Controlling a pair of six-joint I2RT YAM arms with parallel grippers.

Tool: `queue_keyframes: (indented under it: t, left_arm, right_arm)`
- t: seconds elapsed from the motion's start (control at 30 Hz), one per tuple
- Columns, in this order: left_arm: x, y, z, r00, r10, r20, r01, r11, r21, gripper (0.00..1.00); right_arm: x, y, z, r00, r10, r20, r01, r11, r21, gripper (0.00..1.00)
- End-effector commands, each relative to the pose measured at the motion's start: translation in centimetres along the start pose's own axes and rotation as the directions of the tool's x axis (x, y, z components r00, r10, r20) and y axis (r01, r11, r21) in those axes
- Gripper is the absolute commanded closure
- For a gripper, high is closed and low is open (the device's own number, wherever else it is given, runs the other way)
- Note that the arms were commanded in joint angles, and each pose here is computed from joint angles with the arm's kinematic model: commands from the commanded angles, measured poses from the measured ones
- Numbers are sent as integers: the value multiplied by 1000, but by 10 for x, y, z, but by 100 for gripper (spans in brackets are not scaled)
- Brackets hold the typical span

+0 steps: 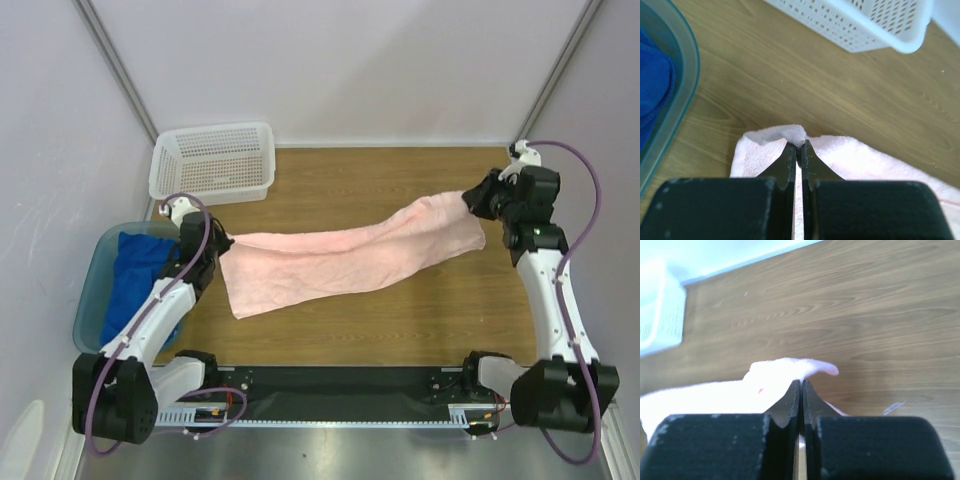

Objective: Fold and stack the towels
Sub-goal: Flatten out the crumpled towel

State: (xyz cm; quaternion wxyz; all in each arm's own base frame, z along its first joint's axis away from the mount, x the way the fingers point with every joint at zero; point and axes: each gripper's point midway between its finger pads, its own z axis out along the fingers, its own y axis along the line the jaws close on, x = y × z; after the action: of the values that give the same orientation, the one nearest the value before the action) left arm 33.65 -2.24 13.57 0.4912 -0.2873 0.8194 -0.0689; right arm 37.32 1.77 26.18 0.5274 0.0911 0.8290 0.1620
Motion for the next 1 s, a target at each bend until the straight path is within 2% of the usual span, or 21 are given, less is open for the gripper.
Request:
queue_keyframes:
  t: [0.0, 0.07, 0.1, 0.13, 0.2, 0.23, 0.27, 0.37, 0.43, 0.5, 0.6, 0.73, 0.77, 0.83, 0.87, 0.97]
  left_arm:
    - [-21, -3, -9, 998, -1, 69, 0, 1000, 4, 100]
    - [-18, -1, -8, 998, -4, 64, 4, 1000, -3, 100]
    - [-15, 1, -8, 999, -2, 52, 3, 1000, -9, 100]
    - [-13, 2, -8, 999, -5, 47, 6, 1000, -12, 100]
    - [-7, 5, -8, 999, -6, 32, 7, 1000, -16, 100]
    - [-4, 6, -7, 1000, -9, 27, 10, 1000, -18, 100]
    - [0, 9, -7, 1000, -7, 18, 7, 1000, -25, 100]
    - [4, 11, -7, 1000, -14, 15, 14, 1000, -20, 100]
    - [4, 10, -7, 1000, -16, 17, 16, 1000, -12, 99]
    - [5, 10, -6, 1000, -15, 14, 15, 1000, -14, 100]
    - [8, 10, -5, 1000, -13, 4, 14, 1000, -15, 100]
    - [12, 12, -5, 1000, -18, -4, 18, 1000, -15, 100]
    - [13, 13, -5, 1000, -17, -7, 17, 1000, -15, 100]
    - [14, 14, -4, 1000, -16, -9, 16, 1000, -21, 100]
    - [15, 15, -4, 1000, -14, -13, 14, 1000, -22, 100]
    - [18, 16, -2, 1000, -12, -18, 12, 1000, -28, 100]
  right_arm:
    - [50, 0, -11, 991, -55, -122, 50, 998, -44, 93]
    - [79, -12, -19, 970, 9, -242, -2, 1000, 29, 86]
    - [105, -21, -25, 933, 59, -355, -31, 996, 83, 83]
    - [116, -24, -30, 910, 85, -406, -43, 993, 113, 80]
    - [137, -36, -42, 855, 164, -493, -62, 974, 217, 67]
    - [142, -40, -45, 839, 199, -506, -71, 963, 260, 58]
    - [144, -43, -47, 836, 216, -505, -73, 955, 288, 40]
    - [126, -43, -44, 865, 255, -433, -122, 942, 313, 15]
    - [105, -37, -33, 889, 304, -343, -203, 932, 299, 8]
    - [85, -33, -17, 902, 344, -262, -277, 924, 263, 5]
    - [78, -37, 4, 877, 445, -183, -385, 877, 287, 4]
    - [96, -62, 16, 813, 572, -105, -500, 780, 375, 4]
    - [113, -66, 16, 763, 638, -107, -556, 731, 395, 6]
    - [113, -72, 17, 728, 683, -58, -620, 692, 371, 8]
    - [131, -77, 15, 695, 716, -58, -644, 657, 392, 10]
    - [137, -81, 11, 662, 750, -5, -690, 612, 387, 11]
